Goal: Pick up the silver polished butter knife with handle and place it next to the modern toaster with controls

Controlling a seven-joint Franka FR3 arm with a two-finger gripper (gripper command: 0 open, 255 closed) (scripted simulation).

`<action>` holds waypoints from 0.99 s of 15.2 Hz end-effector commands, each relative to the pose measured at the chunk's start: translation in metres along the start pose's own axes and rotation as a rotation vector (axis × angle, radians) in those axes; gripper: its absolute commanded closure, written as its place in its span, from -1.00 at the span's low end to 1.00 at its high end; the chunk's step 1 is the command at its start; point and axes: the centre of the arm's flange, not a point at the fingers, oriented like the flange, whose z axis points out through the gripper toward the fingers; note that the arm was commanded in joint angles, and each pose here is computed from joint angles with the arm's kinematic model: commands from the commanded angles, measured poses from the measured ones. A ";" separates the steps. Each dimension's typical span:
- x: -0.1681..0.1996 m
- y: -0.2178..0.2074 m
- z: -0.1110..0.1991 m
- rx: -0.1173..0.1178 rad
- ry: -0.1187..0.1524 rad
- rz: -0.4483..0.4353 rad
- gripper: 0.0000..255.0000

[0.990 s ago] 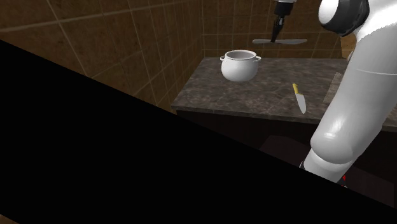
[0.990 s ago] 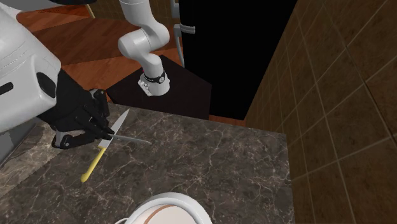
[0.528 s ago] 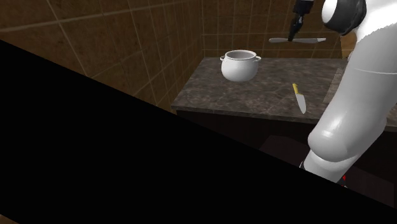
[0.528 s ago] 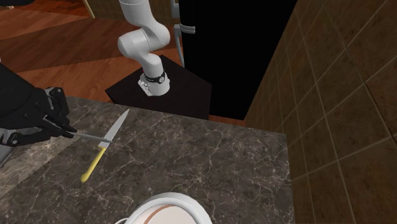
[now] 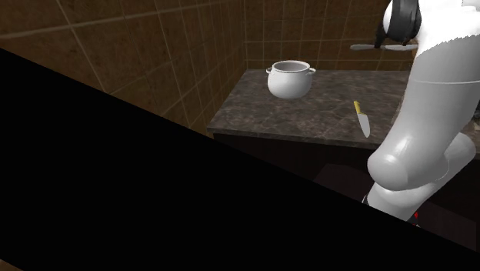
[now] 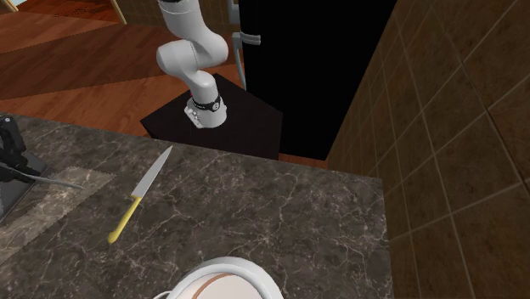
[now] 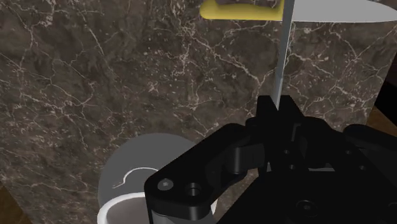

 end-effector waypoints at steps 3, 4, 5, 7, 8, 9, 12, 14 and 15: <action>-0.052 0.008 -0.006 0.001 0.000 -0.003 1.00; -0.065 0.010 -0.008 0.001 0.000 -0.003 1.00; -0.078 0.013 -0.010 0.001 0.000 -0.003 1.00; -0.104 0.017 -0.013 0.001 0.000 -0.003 1.00; -0.116 0.020 -0.015 0.001 0.000 -0.003 1.00; -0.129 0.022 -0.017 0.001 0.000 -0.003 1.00; -0.144 0.024 -0.014 0.000 0.000 -0.002 1.00; -0.145 0.025 -0.004 0.001 0.000 -0.003 1.00; -0.146 0.025 0.002 0.001 0.000 -0.003 1.00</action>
